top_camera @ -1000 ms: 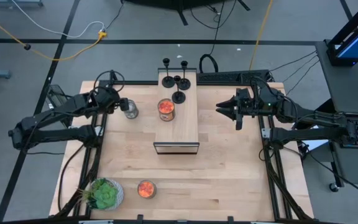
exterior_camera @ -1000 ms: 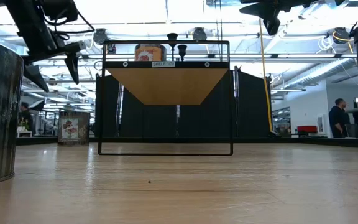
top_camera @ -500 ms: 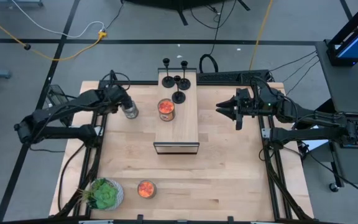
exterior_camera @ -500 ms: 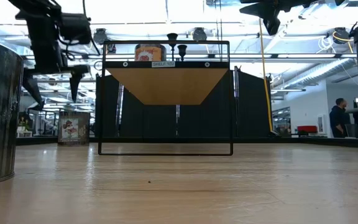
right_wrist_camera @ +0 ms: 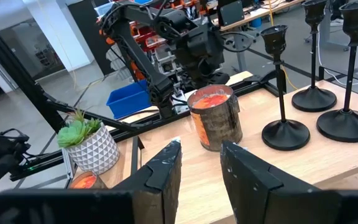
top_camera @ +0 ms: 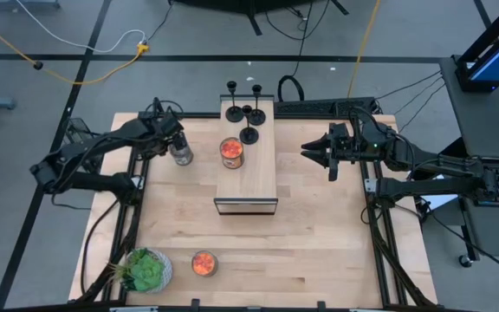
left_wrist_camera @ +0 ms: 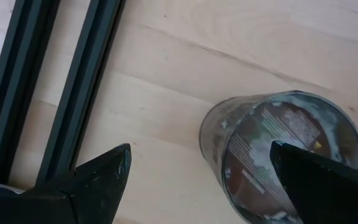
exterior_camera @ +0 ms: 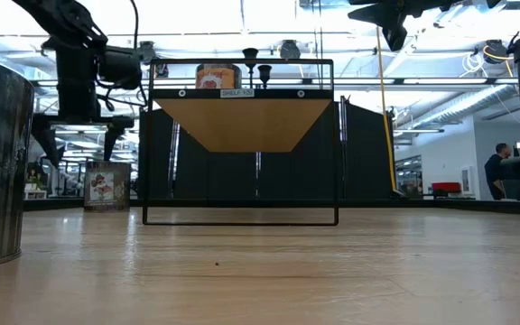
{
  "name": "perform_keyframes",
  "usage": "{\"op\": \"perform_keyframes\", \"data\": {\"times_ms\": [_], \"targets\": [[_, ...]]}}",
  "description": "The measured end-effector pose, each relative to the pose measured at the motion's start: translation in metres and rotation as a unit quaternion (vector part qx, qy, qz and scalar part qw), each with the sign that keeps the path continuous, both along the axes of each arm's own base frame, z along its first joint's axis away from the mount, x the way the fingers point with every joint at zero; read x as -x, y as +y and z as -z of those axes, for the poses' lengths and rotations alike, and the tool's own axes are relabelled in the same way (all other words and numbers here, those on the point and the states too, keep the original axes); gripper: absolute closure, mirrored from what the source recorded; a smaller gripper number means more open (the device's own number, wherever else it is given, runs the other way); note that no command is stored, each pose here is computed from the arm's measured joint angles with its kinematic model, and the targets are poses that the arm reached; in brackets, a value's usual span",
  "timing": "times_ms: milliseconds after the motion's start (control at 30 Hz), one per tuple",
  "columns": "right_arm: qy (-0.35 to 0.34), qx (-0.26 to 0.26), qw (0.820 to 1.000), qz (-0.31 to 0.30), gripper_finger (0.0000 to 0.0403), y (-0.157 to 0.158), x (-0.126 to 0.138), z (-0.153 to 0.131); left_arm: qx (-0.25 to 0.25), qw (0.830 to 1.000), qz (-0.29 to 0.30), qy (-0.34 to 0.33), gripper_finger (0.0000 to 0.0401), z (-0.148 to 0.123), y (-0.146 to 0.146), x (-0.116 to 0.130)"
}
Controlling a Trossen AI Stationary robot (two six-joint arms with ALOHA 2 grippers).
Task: Pick & Place candle stick holders
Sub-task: Put the brown scented candle on the shelf
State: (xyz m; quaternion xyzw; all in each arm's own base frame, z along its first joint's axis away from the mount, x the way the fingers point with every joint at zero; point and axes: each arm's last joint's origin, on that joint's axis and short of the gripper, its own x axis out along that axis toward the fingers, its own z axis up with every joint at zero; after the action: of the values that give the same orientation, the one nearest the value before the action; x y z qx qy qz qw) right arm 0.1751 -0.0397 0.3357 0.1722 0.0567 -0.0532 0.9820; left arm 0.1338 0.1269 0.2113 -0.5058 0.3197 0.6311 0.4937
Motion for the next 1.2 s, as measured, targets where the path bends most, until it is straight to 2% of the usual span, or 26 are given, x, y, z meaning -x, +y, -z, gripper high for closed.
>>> {"op": "perform_keyframes", "data": {"times_ms": [133,300,467,867,1200], "targets": [[0.000,0.000,1.000,0.000,0.0298,0.000,0.000,0.000,0.011,1.000,0.000,0.007,0.0028,0.004,0.004,0.001],[0.000,0.000,1.000,0.000,0.0298,0.000,0.000,0.000,0.024,1.000,-0.001,0.018,0.0091,0.010,0.008,-0.002],[0.000,0.000,1.000,0.000,0.0298,0.000,0.000,0.000,0.016,1.000,0.009,0.012,0.0155,0.016,0.016,-0.010],[-0.001,-0.004,1.000,0.001,0.0298,0.000,0.000,0.000,0.016,0.999,0.033,0.021,0.0271,0.021,0.019,-0.013],[-0.001,-0.004,1.000,0.001,0.0298,0.000,0.000,0.000,0.023,0.997,0.071,0.030,0.0320,0.022,0.019,-0.013]]}}
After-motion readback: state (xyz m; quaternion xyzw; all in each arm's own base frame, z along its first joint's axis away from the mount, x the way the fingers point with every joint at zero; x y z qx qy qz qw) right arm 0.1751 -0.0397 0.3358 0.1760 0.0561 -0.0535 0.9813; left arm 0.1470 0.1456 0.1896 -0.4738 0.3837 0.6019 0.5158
